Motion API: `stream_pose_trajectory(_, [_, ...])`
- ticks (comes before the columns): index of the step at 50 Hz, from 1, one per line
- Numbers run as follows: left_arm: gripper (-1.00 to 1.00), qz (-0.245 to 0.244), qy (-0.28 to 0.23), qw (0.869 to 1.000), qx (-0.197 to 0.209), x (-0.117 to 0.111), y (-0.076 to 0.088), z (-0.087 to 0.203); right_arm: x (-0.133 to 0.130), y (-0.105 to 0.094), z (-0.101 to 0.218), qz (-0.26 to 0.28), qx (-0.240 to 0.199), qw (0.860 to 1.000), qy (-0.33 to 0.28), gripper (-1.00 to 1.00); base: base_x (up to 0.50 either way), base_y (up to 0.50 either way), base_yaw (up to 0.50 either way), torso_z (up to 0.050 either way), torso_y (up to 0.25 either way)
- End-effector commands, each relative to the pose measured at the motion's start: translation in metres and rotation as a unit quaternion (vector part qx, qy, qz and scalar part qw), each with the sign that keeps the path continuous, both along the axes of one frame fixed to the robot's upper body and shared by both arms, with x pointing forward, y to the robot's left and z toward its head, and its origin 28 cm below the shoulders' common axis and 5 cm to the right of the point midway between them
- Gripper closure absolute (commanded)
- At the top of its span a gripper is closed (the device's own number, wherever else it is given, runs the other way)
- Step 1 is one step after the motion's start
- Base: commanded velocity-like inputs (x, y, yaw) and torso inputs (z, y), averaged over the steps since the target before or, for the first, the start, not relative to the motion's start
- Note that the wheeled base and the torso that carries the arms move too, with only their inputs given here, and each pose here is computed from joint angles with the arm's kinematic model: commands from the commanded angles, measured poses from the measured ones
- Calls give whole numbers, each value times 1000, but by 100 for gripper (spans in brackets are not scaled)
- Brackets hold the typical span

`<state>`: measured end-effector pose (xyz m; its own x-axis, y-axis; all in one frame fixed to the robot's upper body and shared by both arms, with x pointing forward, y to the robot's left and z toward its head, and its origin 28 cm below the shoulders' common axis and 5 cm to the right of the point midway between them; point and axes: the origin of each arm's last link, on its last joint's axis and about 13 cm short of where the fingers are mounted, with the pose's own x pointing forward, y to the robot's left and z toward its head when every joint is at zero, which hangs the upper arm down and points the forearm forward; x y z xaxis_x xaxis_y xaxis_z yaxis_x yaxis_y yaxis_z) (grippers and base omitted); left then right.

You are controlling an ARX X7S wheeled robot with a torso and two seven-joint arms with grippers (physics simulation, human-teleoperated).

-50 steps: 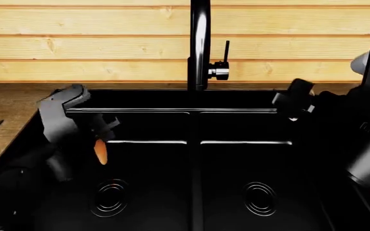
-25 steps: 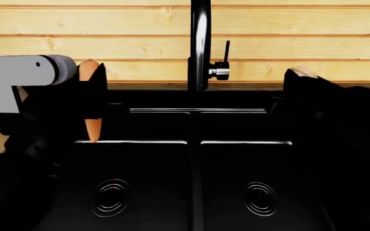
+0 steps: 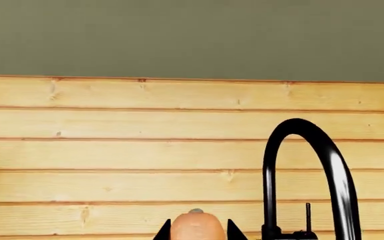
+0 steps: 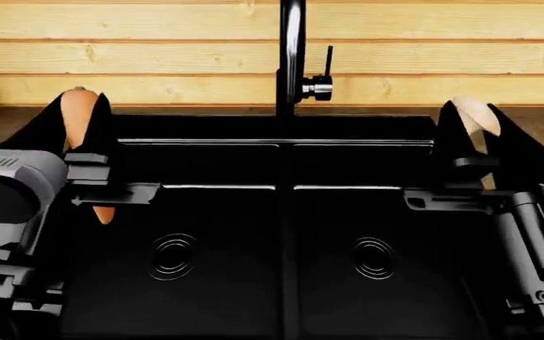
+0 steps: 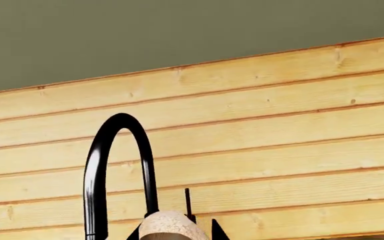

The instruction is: Pick the vegetables from the sink and place them on the cutting board.

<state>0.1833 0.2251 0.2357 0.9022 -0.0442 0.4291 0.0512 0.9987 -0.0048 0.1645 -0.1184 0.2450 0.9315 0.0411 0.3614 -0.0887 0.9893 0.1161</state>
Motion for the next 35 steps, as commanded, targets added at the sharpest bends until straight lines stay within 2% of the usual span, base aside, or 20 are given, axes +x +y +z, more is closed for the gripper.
stream_pose_trajectory(1, [100,62,-68,996,-2,-7,3,-7,-16,5,-34,17,-32,999,13,100,-500,-1,0,0,0])
stream_pose_trajectory(6, [100,51,-57,996,-46,-5,4,-6,-19,5,-34,15,-27,999,11,100,-500,-1,0,0,0])
stream_pose_trajectory(9, [100,64,-68,994,-52,-1,3,-7,-20,6,-34,19,-27,999,9,100,-500,-1,0,0,0])
stream_pose_trajectory(16, [100,57,-61,995,-56,6,0,-10,-20,5,-34,20,-21,1000,6,100,-500,-1,0,0,0])
stream_pose_trajectory(23, [100,23,-36,994,-99,13,0,-15,-18,6,-36,23,-21,999,7,100,-500,-1,0,0,0])
stream_pose_trajectory(27, [100,0,-37,996,-82,12,-2,-19,-19,6,-35,25,-21,999,4,100,-500,-1,0,0,0])
stream_pose_trajectory(31, [100,2,-33,997,-65,12,-4,-23,-20,7,-35,26,-25,999,-4,100,-485,-1,0,0,0])
stream_pose_trajectory(35, [100,1,-38,998,-52,9,-6,-22,-21,7,-35,14,-33,999,-11,100,0,0,0,0,0])
